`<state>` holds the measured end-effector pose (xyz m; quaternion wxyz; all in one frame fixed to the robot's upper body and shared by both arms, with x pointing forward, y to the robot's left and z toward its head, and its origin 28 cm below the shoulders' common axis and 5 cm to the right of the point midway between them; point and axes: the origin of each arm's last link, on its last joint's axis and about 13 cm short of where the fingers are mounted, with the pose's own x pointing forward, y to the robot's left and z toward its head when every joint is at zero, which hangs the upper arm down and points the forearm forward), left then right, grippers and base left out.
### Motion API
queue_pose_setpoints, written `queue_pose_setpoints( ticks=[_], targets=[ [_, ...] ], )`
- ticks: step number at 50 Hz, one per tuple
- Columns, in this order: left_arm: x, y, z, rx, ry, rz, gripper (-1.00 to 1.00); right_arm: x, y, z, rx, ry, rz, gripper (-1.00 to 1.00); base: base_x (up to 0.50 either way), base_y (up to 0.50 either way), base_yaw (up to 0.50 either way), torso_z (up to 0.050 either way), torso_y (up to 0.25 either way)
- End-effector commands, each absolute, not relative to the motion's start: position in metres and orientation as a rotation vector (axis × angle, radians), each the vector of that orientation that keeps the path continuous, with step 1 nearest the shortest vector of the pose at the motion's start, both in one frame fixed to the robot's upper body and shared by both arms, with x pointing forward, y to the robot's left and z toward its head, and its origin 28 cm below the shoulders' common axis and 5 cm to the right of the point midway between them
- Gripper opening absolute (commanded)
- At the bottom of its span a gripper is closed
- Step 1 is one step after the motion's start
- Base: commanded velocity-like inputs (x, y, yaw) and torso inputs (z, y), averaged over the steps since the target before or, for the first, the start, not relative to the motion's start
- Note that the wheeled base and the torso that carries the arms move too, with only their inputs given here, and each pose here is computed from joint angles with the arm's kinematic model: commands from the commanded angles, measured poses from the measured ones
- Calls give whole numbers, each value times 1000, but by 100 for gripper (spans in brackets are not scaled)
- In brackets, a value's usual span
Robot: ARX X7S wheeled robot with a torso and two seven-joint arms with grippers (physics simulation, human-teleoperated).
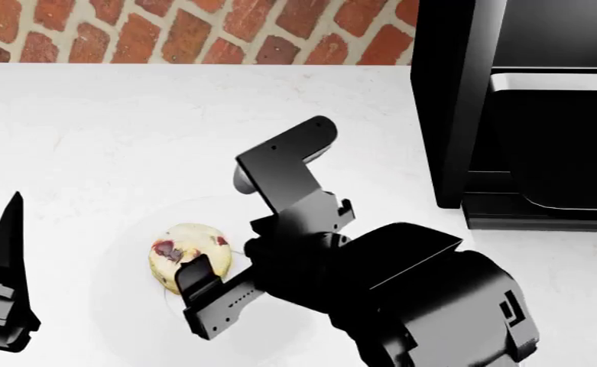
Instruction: Place the scone on the tray of the toaster oven.
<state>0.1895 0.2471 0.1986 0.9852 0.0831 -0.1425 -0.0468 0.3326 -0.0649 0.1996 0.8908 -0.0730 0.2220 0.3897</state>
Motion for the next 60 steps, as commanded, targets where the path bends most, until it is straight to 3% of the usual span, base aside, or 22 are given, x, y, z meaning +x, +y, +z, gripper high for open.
queue_pose_setpoints(
  ticks=[1,60],
  targets=[
    [190,246,197,158,-279,-99,100,335,-61,200,-175,466,818,100,0,0,0,0,0],
    [189,248,194,158,-273,-95,100,359,-49,188,-180,483,840,100,0,0,0,0,0]
  ],
)
